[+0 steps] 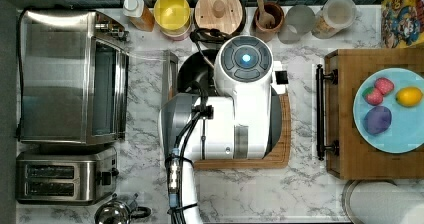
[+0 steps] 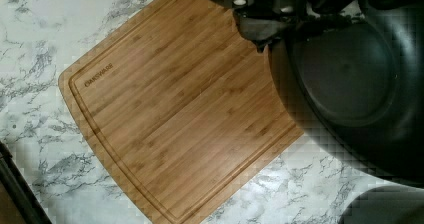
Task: Put the bowl in the oven.
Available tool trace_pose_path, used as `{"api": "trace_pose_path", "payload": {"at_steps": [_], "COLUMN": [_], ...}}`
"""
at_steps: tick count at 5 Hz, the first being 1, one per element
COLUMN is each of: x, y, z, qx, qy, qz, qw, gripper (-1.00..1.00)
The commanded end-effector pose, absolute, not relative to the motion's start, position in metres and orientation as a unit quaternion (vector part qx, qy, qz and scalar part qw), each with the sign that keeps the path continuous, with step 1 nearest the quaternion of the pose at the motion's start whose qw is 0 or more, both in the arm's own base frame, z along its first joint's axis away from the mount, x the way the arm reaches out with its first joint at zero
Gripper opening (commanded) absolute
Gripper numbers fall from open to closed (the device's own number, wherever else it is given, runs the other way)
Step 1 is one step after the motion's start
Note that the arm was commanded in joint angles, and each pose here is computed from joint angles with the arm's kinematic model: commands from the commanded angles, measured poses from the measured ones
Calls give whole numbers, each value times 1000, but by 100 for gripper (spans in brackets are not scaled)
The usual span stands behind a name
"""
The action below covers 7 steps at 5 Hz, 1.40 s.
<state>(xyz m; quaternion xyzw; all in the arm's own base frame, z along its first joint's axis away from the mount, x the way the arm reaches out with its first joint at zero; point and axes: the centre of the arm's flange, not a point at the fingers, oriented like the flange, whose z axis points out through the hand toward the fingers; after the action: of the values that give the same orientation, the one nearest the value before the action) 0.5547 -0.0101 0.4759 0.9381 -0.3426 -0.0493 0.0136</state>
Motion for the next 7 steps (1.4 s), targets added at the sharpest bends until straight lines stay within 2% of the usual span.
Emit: {"api": "trace_pose_path", "payload": {"at_steps": [1,2,3,4,5,7], "x": [570,575,578,576,574,592], "y": [9,41,85,114,136,158], "z": [477,480,471,456,445,417], "qx": [959,981,995,998,999,999], "qy": [-280,-194,-95,-38,-16,-35], "qz": [-39,-10,8,13,27,17], "qw": [3,-20,-21,-41,-34,-14], "gripper": [-100,-100,-100,-100,-100,-100]}}
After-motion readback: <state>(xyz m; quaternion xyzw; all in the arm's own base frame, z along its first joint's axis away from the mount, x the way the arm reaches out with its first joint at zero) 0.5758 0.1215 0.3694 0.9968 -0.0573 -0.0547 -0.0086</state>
